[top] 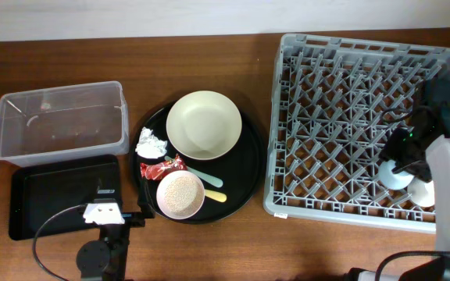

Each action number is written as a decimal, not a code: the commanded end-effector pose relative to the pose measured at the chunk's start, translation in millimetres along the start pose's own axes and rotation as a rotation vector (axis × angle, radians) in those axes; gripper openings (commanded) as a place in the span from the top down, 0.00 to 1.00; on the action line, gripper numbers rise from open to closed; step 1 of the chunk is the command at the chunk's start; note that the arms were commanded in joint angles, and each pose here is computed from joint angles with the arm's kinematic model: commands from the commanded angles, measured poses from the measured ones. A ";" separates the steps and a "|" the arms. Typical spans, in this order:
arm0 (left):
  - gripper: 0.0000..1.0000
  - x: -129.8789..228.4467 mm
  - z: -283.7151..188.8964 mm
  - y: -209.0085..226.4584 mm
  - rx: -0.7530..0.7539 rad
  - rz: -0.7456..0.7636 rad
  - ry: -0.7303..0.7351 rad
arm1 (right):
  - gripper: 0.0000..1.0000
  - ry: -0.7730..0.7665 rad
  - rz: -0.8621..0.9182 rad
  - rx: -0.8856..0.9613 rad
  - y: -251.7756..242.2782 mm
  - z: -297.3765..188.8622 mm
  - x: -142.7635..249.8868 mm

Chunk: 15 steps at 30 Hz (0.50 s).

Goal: Sort waste into correct bins and load items into the dishwasher rack
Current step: 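Place the light-blue cup into the rack and open the right gripper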

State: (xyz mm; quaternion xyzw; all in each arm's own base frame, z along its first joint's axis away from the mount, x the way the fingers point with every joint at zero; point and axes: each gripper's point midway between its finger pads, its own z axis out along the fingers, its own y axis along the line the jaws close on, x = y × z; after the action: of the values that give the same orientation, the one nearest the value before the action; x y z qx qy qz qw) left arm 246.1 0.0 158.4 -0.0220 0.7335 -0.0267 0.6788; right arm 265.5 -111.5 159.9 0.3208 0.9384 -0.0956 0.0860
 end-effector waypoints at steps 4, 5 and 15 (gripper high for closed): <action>0.01 1.8 0.1 -3.3 0.018 0.016 0.001 | 0.39 0.053 -0.027 -0.073 12.4 15.6 16.3; 0.01 1.8 0.1 -3.3 0.018 0.016 0.001 | 0.39 0.052 -0.027 -0.073 12.3 15.6 16.2; 0.01 1.8 0.1 -3.3 0.018 0.016 0.001 | 0.33 0.095 -0.052 -0.059 8.4 14.7 26.8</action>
State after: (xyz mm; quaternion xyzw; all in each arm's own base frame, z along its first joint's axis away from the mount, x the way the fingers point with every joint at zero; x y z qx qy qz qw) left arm 246.1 0.0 158.4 -0.0220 0.7335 -0.0267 0.6788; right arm 253.3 -92.3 137.3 0.3001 0.9513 -0.0540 0.0461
